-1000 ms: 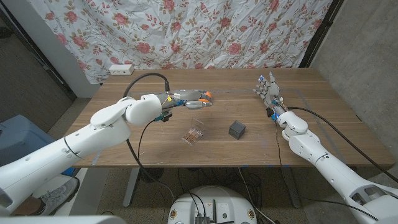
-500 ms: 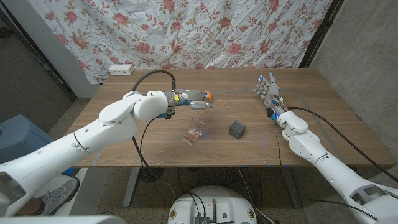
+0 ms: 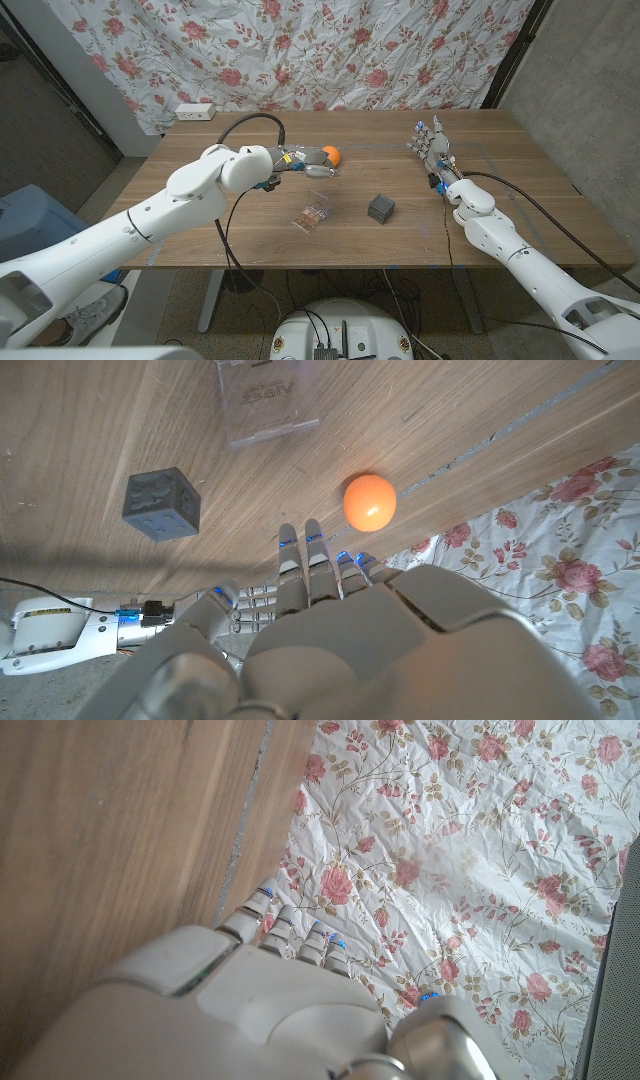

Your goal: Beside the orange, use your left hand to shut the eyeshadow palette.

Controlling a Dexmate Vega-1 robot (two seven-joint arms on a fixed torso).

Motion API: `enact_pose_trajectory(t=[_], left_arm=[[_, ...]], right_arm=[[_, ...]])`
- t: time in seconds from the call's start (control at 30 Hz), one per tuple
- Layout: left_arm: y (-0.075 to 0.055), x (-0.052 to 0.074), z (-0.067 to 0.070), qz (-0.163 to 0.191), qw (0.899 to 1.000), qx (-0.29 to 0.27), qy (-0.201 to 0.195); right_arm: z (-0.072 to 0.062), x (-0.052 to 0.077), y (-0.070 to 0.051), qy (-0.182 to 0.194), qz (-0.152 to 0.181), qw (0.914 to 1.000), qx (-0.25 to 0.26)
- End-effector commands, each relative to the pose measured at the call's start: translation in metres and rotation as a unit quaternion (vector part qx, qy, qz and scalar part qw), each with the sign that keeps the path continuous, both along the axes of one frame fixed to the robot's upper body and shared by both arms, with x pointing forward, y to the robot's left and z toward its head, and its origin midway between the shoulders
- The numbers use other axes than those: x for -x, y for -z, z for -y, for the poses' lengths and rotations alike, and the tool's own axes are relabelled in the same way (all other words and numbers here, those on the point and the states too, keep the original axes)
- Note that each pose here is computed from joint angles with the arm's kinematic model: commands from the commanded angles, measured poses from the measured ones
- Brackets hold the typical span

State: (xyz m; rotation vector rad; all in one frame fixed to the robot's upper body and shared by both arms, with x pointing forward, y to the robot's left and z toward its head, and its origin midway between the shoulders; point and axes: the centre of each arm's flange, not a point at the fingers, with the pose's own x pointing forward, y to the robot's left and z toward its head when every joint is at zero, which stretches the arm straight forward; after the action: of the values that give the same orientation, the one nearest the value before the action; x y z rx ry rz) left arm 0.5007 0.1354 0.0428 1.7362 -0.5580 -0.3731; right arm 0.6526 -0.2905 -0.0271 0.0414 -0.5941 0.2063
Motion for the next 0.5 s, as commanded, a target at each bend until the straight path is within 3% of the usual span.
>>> enact_pose_trajectory(t=[0.03,0.23,0.5], left_arm=[[0.001,-0.011,0.0,-0.024,1.0,-0.008,-0.01],[0.006,-0.018,0.006,-0.054,0.998,-0.016,-0.005],[0.006,-0.019,0.01,-0.064,0.997,-0.031,-0.012]], right_arm=[[0.0,0.0,0.0,0.0,0.0,1.0,0.0],[0.0,0.0,0.0,0.0,0.0,1.0,0.0],[0.0,0.0,0.0,0.0,0.0,1.0,0.0]])
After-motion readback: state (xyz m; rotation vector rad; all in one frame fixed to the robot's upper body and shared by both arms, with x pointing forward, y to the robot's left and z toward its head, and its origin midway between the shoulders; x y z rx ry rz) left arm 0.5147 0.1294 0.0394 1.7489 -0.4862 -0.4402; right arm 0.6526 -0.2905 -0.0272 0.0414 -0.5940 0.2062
